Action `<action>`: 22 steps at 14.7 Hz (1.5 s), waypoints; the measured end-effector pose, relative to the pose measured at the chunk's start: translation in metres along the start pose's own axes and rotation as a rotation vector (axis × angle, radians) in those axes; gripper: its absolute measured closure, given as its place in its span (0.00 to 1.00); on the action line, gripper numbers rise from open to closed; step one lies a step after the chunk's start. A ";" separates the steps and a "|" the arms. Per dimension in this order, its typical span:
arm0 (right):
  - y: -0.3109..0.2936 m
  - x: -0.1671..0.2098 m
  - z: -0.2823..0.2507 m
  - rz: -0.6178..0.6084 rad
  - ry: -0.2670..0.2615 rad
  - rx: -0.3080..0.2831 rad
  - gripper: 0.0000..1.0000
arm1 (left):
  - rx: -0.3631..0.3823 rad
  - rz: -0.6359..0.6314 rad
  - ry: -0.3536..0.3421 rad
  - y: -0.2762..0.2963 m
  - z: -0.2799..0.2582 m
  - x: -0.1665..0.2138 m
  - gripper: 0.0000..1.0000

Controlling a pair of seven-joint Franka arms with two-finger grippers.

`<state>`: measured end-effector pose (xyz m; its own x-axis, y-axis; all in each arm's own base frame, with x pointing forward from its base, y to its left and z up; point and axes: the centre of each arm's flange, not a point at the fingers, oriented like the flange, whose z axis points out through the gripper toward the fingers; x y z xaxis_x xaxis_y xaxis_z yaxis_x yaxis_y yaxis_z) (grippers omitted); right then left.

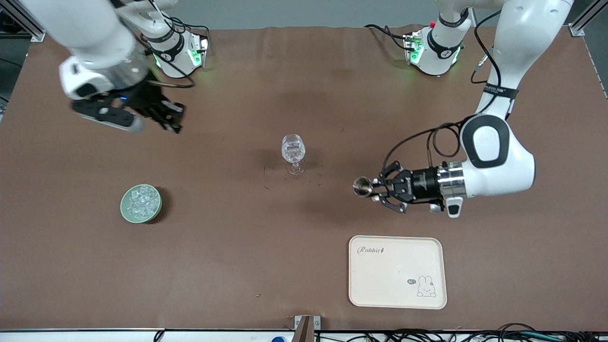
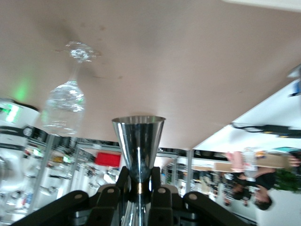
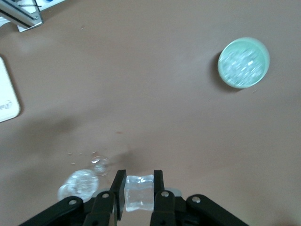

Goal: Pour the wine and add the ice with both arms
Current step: 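Carry the jigger to the white tray with the left gripper, then open the right gripper over the glass while the left gripper releases the jigger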

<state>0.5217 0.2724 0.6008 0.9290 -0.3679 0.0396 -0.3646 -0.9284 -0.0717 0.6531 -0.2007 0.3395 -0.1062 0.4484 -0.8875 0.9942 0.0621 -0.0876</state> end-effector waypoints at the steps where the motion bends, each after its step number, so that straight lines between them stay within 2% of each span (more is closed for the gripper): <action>1: -0.020 -0.012 0.011 0.017 -0.009 0.014 0.73 | -0.029 -0.005 -0.023 0.011 -0.005 0.017 0.79; 4: -0.064 -0.042 0.039 0.050 -0.025 0.038 0.73 | -0.138 0.004 -0.122 0.036 -0.017 0.064 0.79; 7: -0.094 -0.064 0.070 0.069 -0.008 0.015 0.73 | -0.238 0.042 -0.157 0.051 -0.031 0.109 0.79; 9: -0.115 -0.080 0.095 0.059 0.001 0.016 0.73 | -0.286 0.069 -0.186 0.056 -0.024 0.139 0.79; 11: -0.129 -0.091 0.123 0.032 0.003 -0.012 0.73 | -0.326 0.081 -0.207 0.060 -0.011 0.168 0.79; 14: -0.133 -0.087 0.152 0.012 0.004 -0.045 0.73 | -0.386 0.067 -0.222 0.072 -0.009 0.203 0.79; 18: -0.142 -0.089 0.179 -0.024 0.021 -0.053 0.73 | -0.427 0.058 -0.184 0.084 -0.027 0.240 0.79; 22: -0.150 -0.099 0.204 -0.037 0.006 -0.065 0.73 | -0.463 0.032 -0.195 0.088 -0.035 0.258 0.79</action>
<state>0.4976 0.4588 0.4043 0.9417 -0.3331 0.0472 -0.3332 -0.9428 -0.0051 0.7125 -0.0486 0.1186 -0.0268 0.2842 -0.9584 0.8810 0.4598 0.1117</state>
